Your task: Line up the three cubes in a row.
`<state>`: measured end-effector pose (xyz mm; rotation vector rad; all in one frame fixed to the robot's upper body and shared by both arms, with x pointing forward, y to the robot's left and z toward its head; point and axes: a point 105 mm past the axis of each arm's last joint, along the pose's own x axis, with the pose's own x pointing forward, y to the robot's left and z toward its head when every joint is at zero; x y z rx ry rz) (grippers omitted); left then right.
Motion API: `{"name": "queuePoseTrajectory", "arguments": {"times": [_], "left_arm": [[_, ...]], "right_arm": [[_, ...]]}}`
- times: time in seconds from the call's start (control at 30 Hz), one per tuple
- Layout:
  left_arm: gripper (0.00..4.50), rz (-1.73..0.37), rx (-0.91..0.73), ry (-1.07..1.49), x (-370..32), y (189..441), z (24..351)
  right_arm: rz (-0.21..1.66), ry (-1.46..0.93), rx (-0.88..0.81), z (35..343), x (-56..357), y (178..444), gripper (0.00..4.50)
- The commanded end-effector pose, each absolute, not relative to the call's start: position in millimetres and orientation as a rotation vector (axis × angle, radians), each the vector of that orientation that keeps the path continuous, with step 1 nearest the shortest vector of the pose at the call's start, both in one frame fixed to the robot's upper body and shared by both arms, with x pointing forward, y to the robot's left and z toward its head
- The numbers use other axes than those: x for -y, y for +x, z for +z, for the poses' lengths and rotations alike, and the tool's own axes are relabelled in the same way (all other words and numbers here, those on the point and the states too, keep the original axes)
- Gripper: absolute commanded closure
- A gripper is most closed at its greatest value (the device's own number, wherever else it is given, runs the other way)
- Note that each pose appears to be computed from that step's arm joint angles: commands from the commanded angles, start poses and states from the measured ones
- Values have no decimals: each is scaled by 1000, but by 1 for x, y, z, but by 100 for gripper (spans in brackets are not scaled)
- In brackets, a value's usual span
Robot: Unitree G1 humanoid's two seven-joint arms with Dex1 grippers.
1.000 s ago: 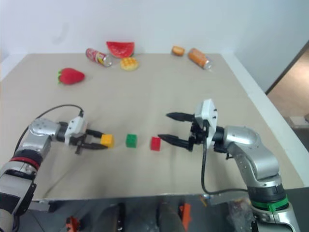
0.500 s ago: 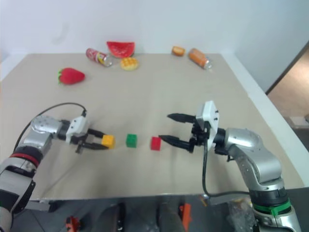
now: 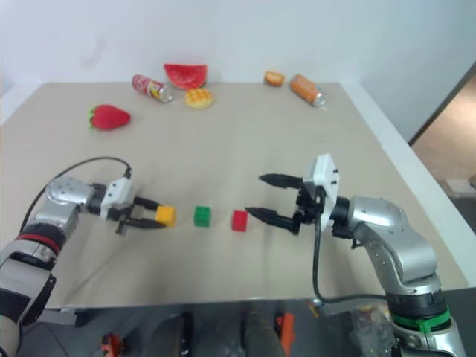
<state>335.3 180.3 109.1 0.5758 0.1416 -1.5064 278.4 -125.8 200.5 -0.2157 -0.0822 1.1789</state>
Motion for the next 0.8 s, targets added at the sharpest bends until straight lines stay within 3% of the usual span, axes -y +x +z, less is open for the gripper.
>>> {"name": "queuePoseTrajectory", "arguments": {"times": [0.03, 0.13, 0.17, 0.37, 0.63, 0.7, 0.8], "left_arm": [[115, -1485, -89, 601, -180, 340, 117], [16, -1468, -58, 590, -178, 343, 121], [5, -1467, -53, 599, -179, 343, 122], [5, -1437, -64, 640, -196, 338, 125], [5, -1284, -217, 685, -266, 314, 125], [5, -1155, -305, 650, -288, 315, 121], [5, -859, -269, 540, -306, 336, 125]], "right_arm": [[1190, -244, 135, 214, 126, 273, 52], [1192, -243, 137, 215, 125, 274, 52], [1193, -243, 139, 215, 125, 274, 52], [1205, -242, 148, 218, 123, 276, 52], [1191, -250, 176, 226, 127, 281, 52], [1133, -263, 188, 227, 133, 289, 52], [939, -257, 204, 219, 150, 313, 52]]}}
